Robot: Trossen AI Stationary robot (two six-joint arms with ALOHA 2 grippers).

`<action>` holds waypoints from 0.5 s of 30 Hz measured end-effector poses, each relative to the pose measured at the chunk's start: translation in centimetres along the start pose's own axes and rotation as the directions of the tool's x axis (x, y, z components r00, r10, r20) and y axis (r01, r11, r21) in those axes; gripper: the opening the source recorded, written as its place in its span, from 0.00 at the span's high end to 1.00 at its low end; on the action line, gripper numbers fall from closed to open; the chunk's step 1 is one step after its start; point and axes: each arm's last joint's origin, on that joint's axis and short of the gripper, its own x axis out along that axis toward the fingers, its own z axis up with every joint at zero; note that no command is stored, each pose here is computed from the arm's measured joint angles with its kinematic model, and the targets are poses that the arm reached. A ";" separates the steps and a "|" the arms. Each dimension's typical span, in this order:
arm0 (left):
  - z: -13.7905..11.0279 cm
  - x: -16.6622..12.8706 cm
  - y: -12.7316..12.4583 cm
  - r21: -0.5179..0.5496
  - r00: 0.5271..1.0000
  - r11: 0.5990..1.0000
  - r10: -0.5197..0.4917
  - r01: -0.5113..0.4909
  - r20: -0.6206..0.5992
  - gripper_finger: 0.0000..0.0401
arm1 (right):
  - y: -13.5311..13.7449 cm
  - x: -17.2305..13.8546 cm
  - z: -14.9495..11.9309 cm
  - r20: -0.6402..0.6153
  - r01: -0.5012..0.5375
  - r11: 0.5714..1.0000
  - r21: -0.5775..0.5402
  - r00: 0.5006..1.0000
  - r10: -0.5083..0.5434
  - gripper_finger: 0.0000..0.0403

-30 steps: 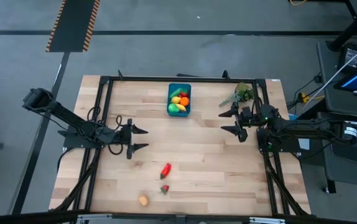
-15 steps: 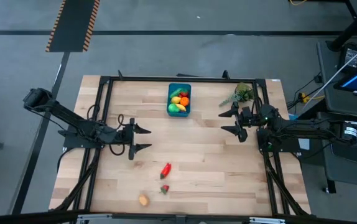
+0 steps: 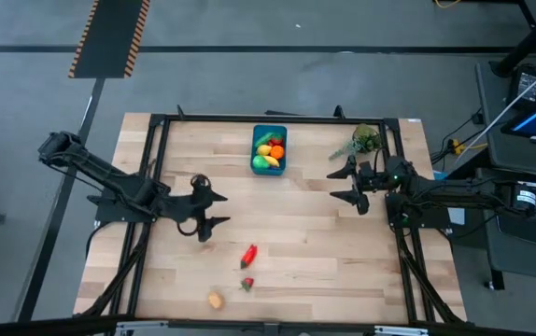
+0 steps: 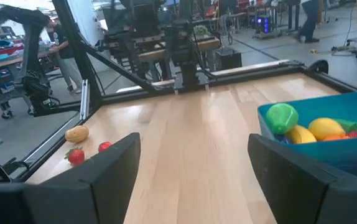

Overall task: Pick and placing Produce into tupperware
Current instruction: Put the chili pepper into the blue bin

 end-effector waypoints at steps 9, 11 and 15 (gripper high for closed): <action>1.3 3.4 -4.5 0.044 0.973 0.997 0.067 -0.059 -0.219 0.30 | 0.0 0.0 -0.2 -0.018 0.003 1.000 0.009 1.000 -0.003 0.26; 1.7 4.1 -5.8 0.070 0.960 0.995 0.090 -0.074 -0.265 0.30 | 0.0 0.0 -0.2 -0.022 0.004 1.000 0.011 1.000 -0.004 0.26; 2.6 5.4 -8.1 0.093 0.936 0.990 0.127 -0.102 -0.327 0.30 | 0.0 0.0 -0.2 -0.022 0.004 1.000 0.011 1.000 -0.003 0.26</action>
